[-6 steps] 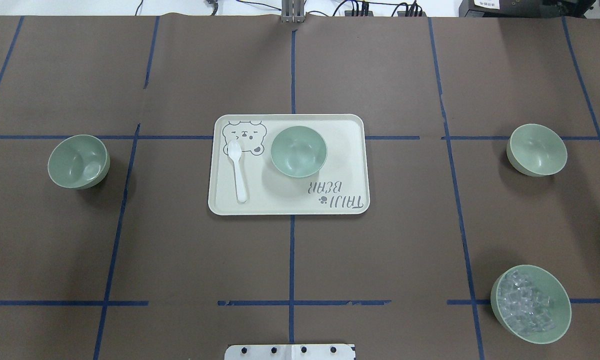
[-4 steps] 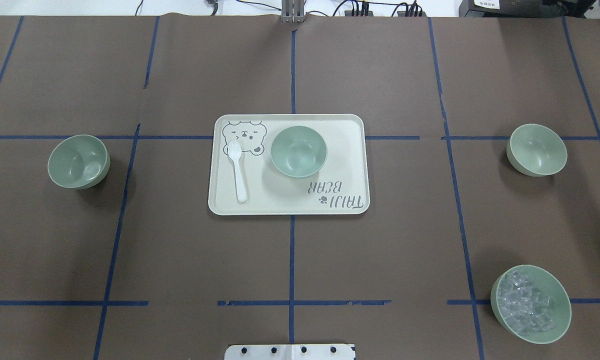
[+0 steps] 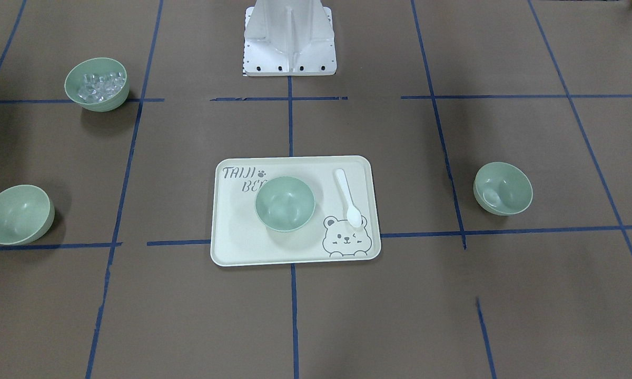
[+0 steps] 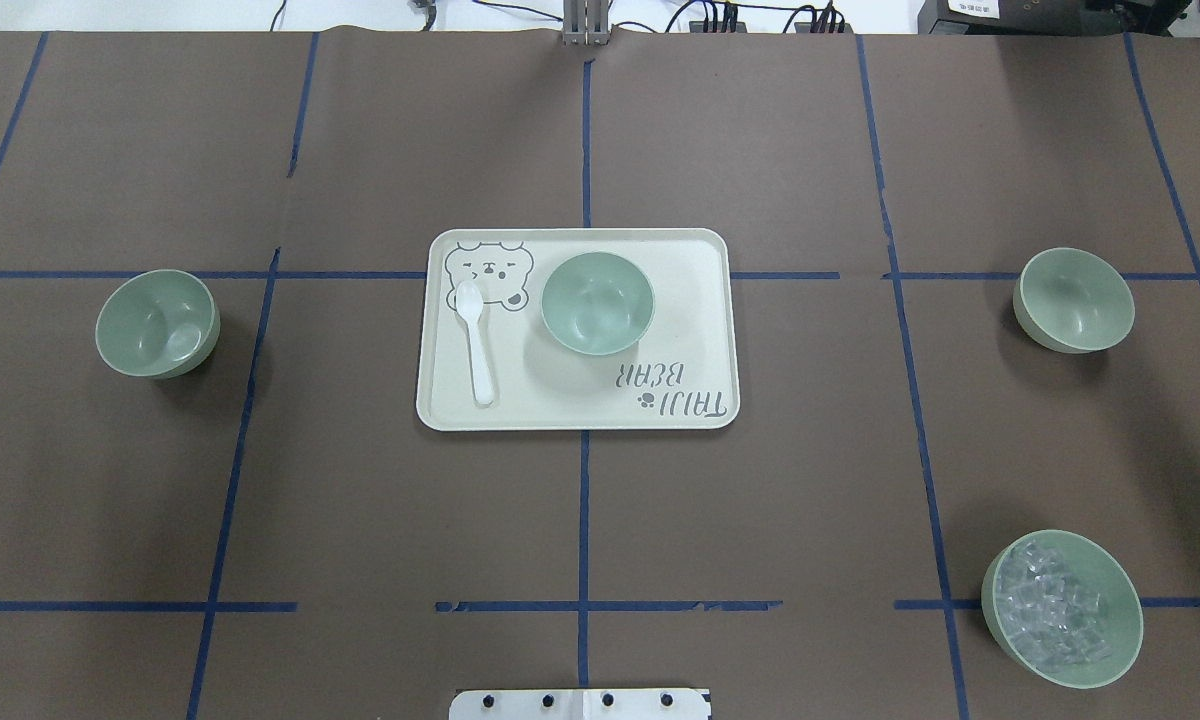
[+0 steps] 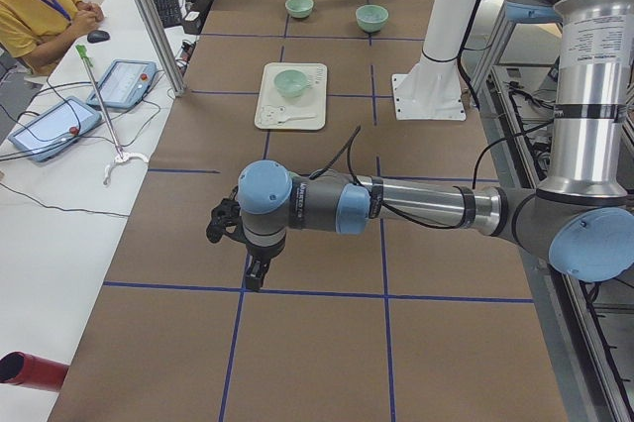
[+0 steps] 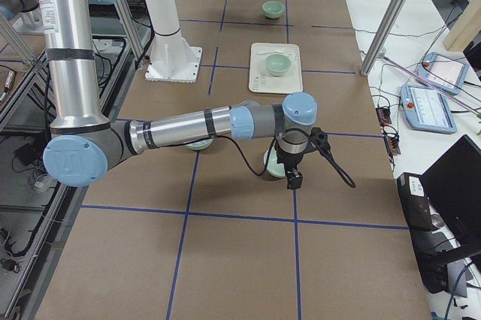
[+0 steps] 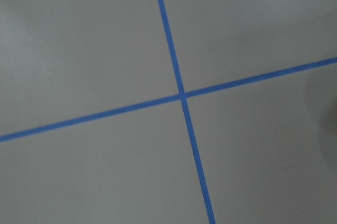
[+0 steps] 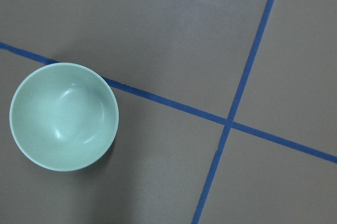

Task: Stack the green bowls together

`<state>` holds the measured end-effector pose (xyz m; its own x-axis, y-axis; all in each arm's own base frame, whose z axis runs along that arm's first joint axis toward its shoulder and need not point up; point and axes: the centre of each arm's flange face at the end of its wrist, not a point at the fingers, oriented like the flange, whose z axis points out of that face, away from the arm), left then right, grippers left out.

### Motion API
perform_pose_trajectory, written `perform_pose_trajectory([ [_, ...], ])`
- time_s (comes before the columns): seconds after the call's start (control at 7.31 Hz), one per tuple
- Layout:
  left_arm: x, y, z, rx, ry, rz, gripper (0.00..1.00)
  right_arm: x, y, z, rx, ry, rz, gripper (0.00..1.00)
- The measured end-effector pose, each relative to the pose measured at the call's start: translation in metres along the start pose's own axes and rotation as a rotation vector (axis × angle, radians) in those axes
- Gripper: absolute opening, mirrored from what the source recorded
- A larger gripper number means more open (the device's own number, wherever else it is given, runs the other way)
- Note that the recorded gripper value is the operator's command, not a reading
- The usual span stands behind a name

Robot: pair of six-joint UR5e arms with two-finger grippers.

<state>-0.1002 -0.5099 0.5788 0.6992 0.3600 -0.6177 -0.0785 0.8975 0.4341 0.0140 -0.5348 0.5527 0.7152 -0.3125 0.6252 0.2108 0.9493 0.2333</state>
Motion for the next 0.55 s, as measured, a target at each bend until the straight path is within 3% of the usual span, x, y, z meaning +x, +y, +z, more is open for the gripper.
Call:
perform_pose_trajectory([
  [0.14,0.000,-0.016,0.004,0.058,-0.006,0.073,1.00,-0.004,-0.013,-0.001,0.003,-0.002,0.010,1.00],
  [0.55,0.039,-0.041,0.038,0.083,0.030,0.173,1.00,-0.019,-0.035,-0.003,0.011,-0.007,0.011,1.00],
])
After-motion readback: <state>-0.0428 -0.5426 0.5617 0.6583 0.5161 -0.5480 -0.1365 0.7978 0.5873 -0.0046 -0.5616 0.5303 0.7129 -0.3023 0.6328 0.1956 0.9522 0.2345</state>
